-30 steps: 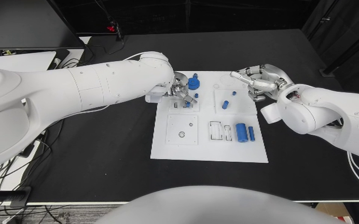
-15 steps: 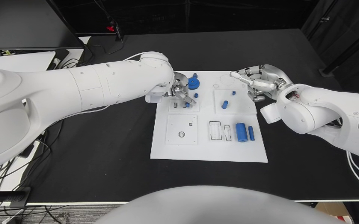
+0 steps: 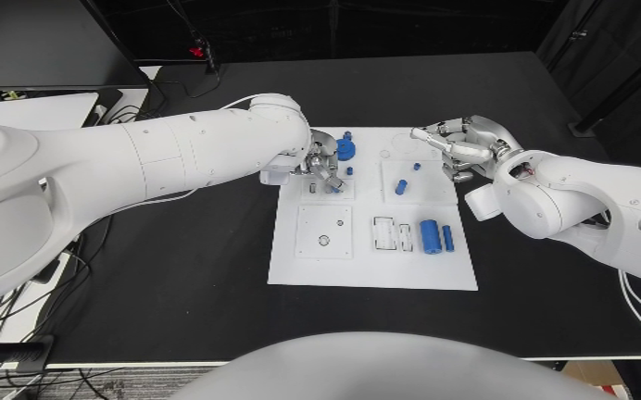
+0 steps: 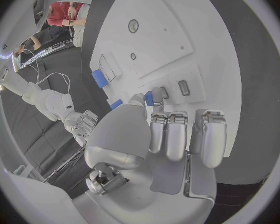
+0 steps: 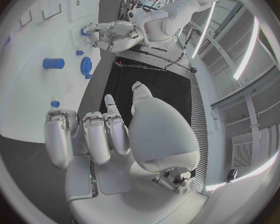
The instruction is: Assemble the parts on the task board
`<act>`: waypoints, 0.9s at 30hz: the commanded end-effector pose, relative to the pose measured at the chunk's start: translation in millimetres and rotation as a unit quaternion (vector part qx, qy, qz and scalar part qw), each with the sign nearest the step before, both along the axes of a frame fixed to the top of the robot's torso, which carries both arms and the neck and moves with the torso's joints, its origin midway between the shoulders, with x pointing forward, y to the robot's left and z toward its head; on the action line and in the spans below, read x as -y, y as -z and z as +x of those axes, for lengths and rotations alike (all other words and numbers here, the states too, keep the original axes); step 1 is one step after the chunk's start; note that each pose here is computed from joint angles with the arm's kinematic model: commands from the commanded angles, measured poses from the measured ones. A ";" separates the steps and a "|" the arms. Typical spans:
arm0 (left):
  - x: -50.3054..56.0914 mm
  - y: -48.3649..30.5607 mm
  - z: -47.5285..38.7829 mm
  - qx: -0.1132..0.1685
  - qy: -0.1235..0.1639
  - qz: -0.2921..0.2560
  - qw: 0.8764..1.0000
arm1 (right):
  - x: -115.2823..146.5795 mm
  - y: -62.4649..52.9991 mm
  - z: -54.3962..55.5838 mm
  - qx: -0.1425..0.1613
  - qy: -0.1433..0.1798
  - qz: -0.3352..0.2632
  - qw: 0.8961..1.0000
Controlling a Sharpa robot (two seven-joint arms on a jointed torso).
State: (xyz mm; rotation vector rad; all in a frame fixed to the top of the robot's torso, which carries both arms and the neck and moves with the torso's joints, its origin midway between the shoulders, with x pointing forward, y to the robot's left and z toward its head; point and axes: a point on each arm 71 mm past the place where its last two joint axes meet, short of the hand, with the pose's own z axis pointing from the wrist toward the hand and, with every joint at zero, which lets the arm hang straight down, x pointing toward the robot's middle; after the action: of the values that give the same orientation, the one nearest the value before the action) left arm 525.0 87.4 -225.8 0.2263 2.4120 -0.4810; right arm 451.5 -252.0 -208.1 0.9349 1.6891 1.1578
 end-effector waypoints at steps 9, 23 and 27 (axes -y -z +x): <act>-0.5 -2.0 -0.1 0.006 0.008 -0.018 1.000 | 0.7 0.0 0.2 -0.003 0.001 -0.002 1.000; -9.4 -3.7 0.7 0.009 -0.002 -0.045 0.999 | 2.9 2.5 0.0 -0.008 0.003 -0.006 1.000; -12.7 -4.1 0.7 0.009 -0.006 -0.052 0.999 | 3.1 3.6 -0.1 -0.009 0.003 -0.007 1.000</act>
State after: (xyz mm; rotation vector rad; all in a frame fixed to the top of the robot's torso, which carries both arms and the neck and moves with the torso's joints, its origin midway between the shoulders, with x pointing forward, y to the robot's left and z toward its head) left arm 525.5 102.1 -224.3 0.1885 2.3802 -0.5458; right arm 451.4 -255.9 -212.3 0.9507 1.7031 1.1322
